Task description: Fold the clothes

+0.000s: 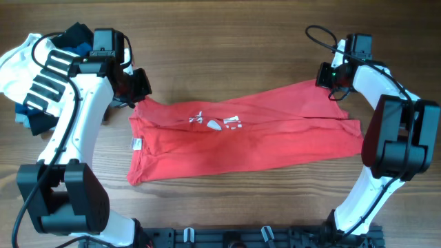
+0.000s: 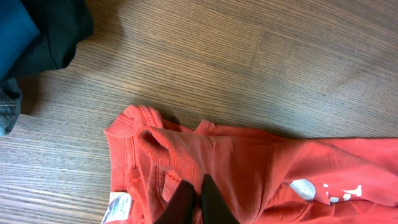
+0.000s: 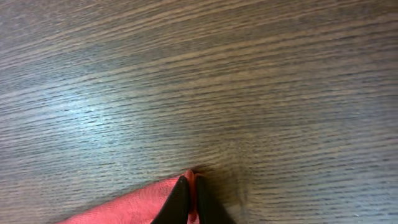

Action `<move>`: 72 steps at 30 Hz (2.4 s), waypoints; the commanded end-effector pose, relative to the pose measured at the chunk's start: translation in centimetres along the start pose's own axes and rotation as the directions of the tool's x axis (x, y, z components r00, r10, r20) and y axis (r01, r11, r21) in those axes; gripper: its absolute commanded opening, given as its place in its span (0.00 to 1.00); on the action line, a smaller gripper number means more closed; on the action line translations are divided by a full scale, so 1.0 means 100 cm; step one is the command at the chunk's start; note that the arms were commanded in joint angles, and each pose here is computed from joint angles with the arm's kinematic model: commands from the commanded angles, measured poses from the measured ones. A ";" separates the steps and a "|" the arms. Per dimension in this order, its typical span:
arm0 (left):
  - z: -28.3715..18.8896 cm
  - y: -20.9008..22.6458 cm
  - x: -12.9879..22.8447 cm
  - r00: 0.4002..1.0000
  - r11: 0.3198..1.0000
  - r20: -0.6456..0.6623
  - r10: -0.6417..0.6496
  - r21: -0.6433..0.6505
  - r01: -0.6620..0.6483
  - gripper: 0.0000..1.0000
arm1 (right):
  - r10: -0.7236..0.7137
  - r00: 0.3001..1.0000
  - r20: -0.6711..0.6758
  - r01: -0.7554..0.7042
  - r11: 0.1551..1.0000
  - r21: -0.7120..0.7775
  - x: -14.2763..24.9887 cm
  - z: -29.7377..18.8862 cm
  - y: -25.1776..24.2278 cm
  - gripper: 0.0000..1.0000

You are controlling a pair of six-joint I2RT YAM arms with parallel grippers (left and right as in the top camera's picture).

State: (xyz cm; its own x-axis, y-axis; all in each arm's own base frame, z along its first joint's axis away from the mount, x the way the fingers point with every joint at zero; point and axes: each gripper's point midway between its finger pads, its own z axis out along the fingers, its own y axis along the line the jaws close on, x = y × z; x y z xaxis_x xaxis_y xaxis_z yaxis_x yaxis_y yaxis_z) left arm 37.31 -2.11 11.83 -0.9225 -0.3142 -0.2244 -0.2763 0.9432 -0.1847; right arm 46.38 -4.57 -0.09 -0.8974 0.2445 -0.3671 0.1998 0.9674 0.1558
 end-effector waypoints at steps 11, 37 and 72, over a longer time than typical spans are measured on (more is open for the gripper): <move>-0.004 -0.007 -0.016 0.997 0.999 0.074 -0.006 0.038 0.003 0.04 | 0.025 0.984 0.175 -0.076 0.953 0.292 -0.035 -0.083 -0.043 0.04; 0.008 0.027 0.081 0.958 0.996 -0.282 -0.053 -0.088 0.030 0.04 | 0.246 0.941 -0.233 -0.099 0.857 0.505 0.098 -0.162 -0.090 0.04; 0.003 0.019 0.107 0.918 0.998 -0.393 -0.063 -0.037 0.053 0.31 | 0.257 0.898 -0.356 -0.091 0.903 0.421 0.123 -0.166 -0.084 0.61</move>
State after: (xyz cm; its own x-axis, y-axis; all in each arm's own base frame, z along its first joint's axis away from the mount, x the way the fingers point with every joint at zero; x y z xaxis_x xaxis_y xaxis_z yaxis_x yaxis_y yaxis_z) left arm 26.32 -2.45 8.38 -0.9312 -0.3092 0.1932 -0.3277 0.9420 -0.0719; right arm 26.87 -11.88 9.78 -0.8827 0.4697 0.0136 0.4467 0.8478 -0.2859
